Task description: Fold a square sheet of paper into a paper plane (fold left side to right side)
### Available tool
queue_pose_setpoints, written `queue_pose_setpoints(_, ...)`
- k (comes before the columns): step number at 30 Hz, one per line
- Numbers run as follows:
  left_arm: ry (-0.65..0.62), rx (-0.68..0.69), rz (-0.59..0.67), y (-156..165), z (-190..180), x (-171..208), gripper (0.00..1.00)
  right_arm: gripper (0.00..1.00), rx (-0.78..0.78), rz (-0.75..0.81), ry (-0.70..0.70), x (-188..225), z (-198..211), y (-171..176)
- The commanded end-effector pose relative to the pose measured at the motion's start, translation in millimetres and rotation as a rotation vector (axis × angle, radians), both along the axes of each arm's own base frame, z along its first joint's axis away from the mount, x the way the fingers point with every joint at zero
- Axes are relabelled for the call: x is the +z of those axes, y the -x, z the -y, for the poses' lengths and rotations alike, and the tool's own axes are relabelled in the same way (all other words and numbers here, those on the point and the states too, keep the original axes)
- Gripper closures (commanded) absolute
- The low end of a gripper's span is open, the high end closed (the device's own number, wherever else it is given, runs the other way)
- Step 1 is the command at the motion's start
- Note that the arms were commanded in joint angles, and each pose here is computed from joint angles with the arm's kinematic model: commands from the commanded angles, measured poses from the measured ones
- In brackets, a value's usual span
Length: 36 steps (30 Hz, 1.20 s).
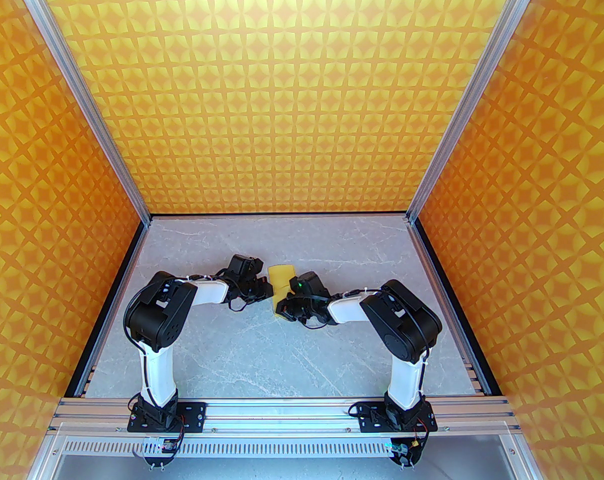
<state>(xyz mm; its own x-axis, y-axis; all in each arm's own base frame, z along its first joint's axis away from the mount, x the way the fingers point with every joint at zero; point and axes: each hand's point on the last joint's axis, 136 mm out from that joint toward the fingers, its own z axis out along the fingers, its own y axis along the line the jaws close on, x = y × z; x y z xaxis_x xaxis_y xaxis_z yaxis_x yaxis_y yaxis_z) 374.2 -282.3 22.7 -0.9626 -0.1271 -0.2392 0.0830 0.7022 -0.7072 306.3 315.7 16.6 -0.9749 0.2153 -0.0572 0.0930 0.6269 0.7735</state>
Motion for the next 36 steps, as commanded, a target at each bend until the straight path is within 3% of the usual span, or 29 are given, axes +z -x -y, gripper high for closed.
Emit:
queue_pose_setpoints(1,-0.019,-0.014,-0.010,-3.6,-1.2,-6.7,1.00,1.00,-0.017,-0.074,0.136,-33.2,19.2,13.8)
queue_pose_setpoints(16,-0.042,-0.016,-0.042,0.9,-4.1,-18.6,1.00,1.00,-0.013,-0.065,0.140,-27.9,19.3,13.3)
queue_pose_setpoints(28,-0.050,-0.022,-0.047,4.5,-5.9,-21.3,1.00,1.00,0.007,0.065,0.046,31.1,1.0,-12.7)
queue_pose_setpoints(36,-0.048,-0.022,-0.043,4.1,-5.5,-19.8,1.00,1.00,-0.026,0.058,0.069,24.1,9.4,-25.5)
